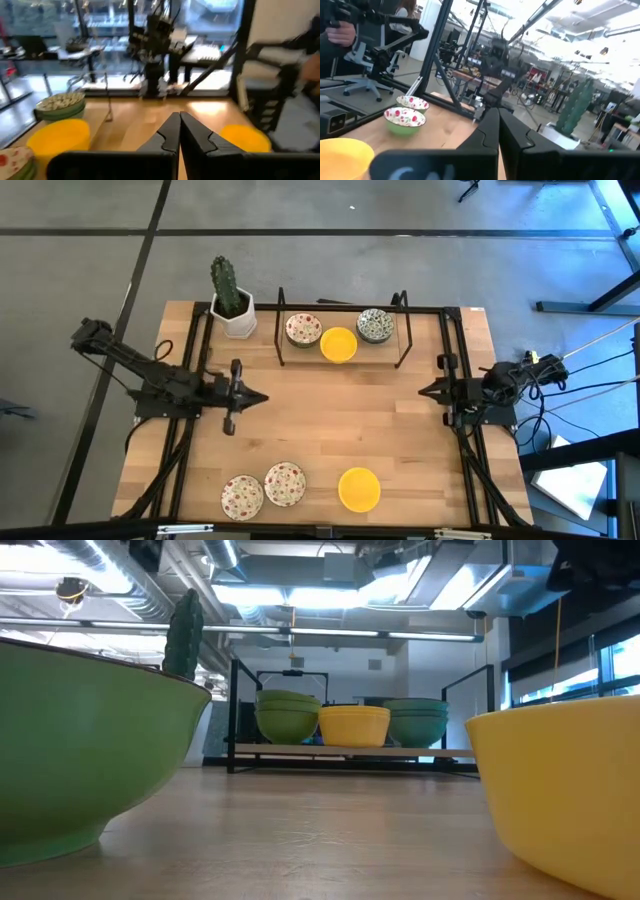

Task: Pick & Place Mini bowls
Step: Stack the white white red patterned on top of the white white red patterned on the shelf

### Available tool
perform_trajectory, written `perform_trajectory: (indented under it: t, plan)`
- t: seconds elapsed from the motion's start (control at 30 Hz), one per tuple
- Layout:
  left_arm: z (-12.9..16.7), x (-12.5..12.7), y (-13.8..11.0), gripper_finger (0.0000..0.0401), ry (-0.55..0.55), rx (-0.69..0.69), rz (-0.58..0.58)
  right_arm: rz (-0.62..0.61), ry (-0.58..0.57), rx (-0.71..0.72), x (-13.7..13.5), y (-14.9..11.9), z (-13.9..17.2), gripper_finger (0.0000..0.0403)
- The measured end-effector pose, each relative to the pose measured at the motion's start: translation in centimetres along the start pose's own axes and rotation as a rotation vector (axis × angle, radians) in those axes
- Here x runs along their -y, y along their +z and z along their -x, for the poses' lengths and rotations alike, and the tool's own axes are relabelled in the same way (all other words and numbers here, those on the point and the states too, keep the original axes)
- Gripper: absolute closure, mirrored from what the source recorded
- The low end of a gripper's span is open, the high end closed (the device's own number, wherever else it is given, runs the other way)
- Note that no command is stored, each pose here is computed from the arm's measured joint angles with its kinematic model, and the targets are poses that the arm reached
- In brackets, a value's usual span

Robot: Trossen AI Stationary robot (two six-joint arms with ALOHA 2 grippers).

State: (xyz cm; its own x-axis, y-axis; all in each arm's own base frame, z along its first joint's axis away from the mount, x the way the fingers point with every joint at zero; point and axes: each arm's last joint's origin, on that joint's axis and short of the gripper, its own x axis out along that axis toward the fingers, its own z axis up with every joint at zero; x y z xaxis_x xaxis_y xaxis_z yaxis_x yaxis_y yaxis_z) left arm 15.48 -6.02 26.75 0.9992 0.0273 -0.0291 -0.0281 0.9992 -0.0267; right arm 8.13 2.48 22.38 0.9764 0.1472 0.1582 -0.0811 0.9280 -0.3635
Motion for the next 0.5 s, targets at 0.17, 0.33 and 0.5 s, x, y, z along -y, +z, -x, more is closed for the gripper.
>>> perform_trajectory:
  t: [0.17,0.33,0.5]
  plan:
    - [-2.4,2.1,2.6,0.0398,0.079,-0.113,-0.076,-0.037,0.006,-0.014,-0.1,-0.1,0.0,0.0399]
    - [-4.3,4.0,4.5,0.0397,0.097,-0.21,-0.096,-0.045,0.006,-0.015,-0.1,-0.1,0.0,0.0393]
    - [-5.7,6.2,6.5,0.0397,0.097,-0.365,-0.097,-0.092,0.006,-0.016,-0.1,-0.2,0.0,0.0383]
